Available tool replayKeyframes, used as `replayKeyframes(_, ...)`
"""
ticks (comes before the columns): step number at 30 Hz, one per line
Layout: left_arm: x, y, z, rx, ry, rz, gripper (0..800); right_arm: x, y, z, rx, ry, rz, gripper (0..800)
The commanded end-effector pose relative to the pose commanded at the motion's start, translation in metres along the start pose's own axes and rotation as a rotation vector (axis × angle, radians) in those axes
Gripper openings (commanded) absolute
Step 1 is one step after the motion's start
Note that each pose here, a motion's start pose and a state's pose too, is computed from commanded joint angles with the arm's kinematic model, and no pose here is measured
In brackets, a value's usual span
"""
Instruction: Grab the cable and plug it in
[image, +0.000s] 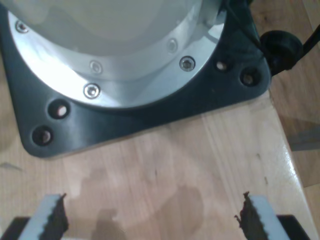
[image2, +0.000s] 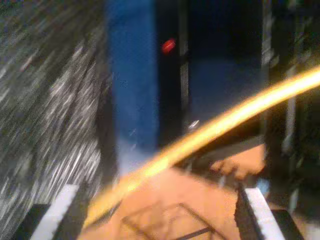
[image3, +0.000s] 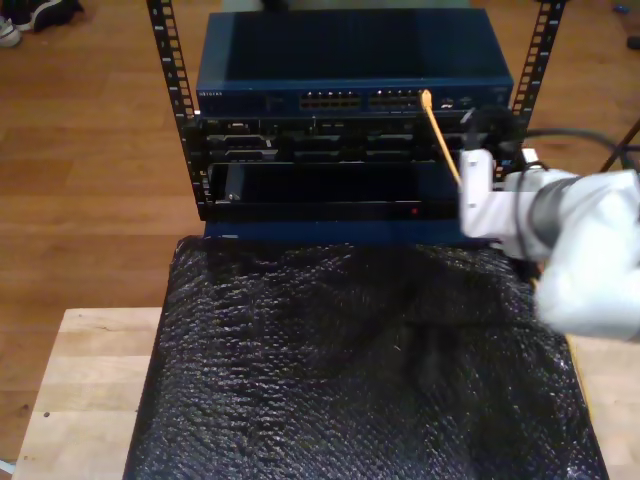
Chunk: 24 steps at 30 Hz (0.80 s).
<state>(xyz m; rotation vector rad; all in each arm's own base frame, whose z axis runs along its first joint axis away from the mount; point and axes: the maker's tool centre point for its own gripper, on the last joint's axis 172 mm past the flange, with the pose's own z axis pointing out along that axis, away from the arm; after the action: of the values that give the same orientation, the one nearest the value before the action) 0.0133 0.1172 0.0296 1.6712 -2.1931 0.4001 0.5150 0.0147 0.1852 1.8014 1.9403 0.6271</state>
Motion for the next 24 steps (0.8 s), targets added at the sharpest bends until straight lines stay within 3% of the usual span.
replayKeyframes(4,0.000,0.000,0.000,0.000,0.000,0.000,800,-0.041,-0.024,-0.017,0.107,-0.054,-0.096,790)
replayKeyframes(9,0.000,0.000,0.000,0.000,0.000,0.000,800,-0.087,-0.080,-0.041,0.306,-0.069,-0.149,799)
replayKeyframes(15,0.000,0.000,0.000,0.000,0.000,0.000,800,-0.130,-0.152,-0.080,0.526,-0.019,-0.169,799)
replayKeyframes(24,0.000,0.000,0.000,0.000,0.000,0.000,800,-0.208,-0.238,-0.173,0.623,0.004,-0.092,799)
